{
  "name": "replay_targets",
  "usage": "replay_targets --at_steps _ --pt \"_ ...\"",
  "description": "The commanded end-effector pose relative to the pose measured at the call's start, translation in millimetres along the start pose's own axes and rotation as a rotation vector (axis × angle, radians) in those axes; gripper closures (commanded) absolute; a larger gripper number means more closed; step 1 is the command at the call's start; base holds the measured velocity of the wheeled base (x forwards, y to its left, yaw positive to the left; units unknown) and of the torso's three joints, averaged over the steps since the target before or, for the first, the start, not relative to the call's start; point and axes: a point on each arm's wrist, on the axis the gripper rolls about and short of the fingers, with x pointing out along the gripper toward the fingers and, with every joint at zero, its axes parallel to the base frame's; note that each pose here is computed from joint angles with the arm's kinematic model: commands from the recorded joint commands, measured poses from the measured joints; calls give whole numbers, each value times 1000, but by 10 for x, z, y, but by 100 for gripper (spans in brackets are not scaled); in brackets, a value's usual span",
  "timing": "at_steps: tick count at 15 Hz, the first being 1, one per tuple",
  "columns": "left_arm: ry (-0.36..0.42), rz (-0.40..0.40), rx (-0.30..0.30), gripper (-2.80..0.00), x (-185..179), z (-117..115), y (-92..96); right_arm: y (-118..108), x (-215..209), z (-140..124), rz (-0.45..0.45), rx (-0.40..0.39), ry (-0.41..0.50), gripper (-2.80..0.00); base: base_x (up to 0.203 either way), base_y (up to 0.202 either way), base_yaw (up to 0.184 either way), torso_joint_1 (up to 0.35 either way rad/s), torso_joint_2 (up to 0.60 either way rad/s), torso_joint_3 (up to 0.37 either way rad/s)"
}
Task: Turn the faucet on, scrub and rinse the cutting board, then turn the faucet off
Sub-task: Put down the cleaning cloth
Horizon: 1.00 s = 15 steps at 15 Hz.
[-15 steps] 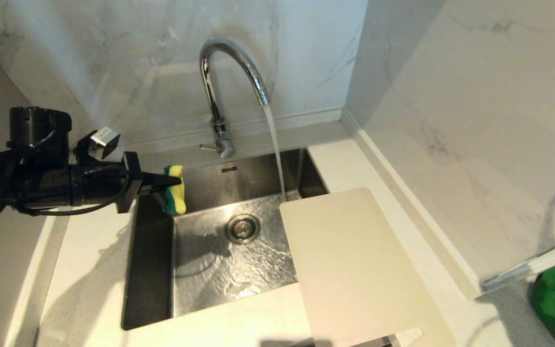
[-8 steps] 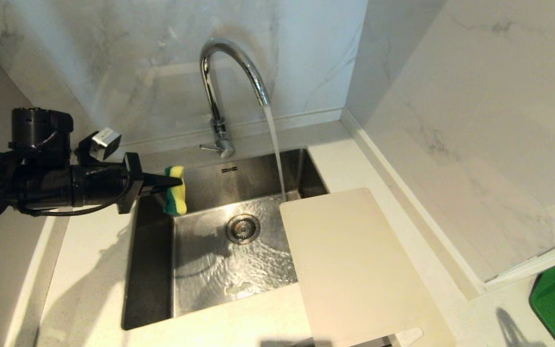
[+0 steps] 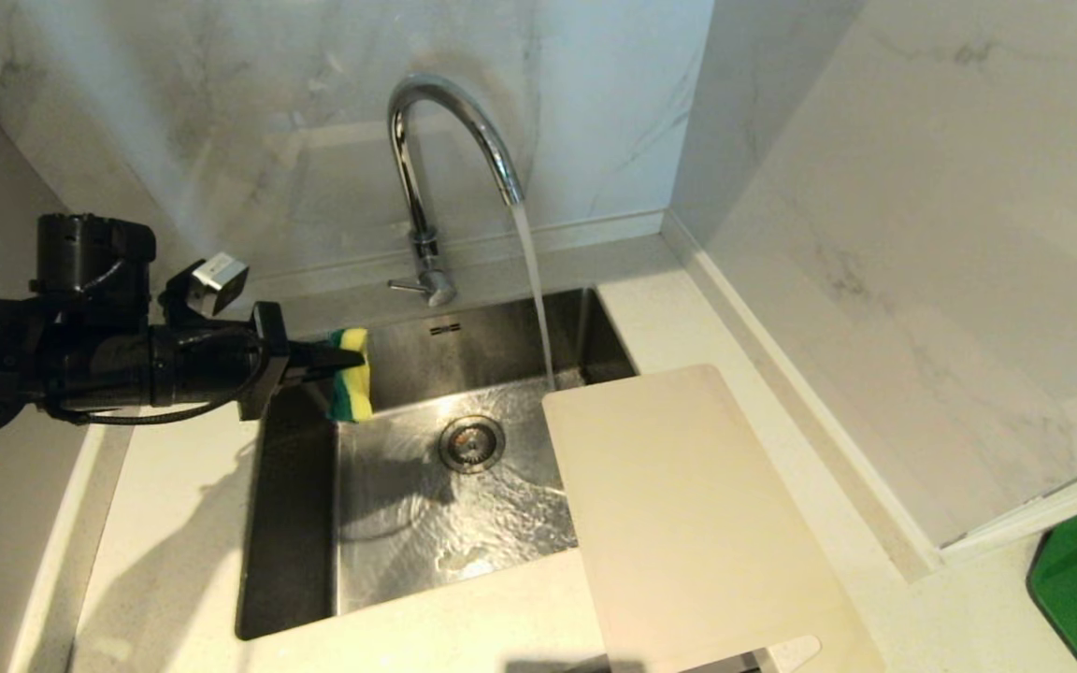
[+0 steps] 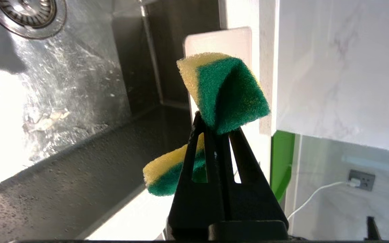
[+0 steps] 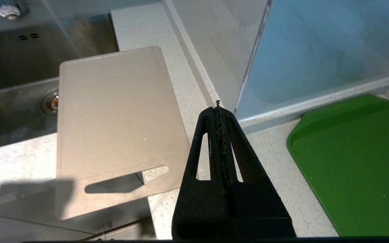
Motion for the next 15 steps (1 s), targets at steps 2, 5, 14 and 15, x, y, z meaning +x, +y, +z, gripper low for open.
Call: replay_targets --at_steps 2,5,14,15 --pt "0 -7 1 0 -8 -4 -21 2 41 -218 -5 -38 57 0 0 0 0 0 0 0" --pt "-2 -9 2 0 -21 -5 -31 2 46 -691 20 -133 105 0 0 0 0 0 0 0" --pt "-3 -10 5 0 20 -1 -6 22 102 -991 105 -103 71 0 0 0 0 0 0 0" --pt "1 -6 2 0 33 -10 13 22 102 -991 104 -102 71 0 0 0 0 0 0 0"
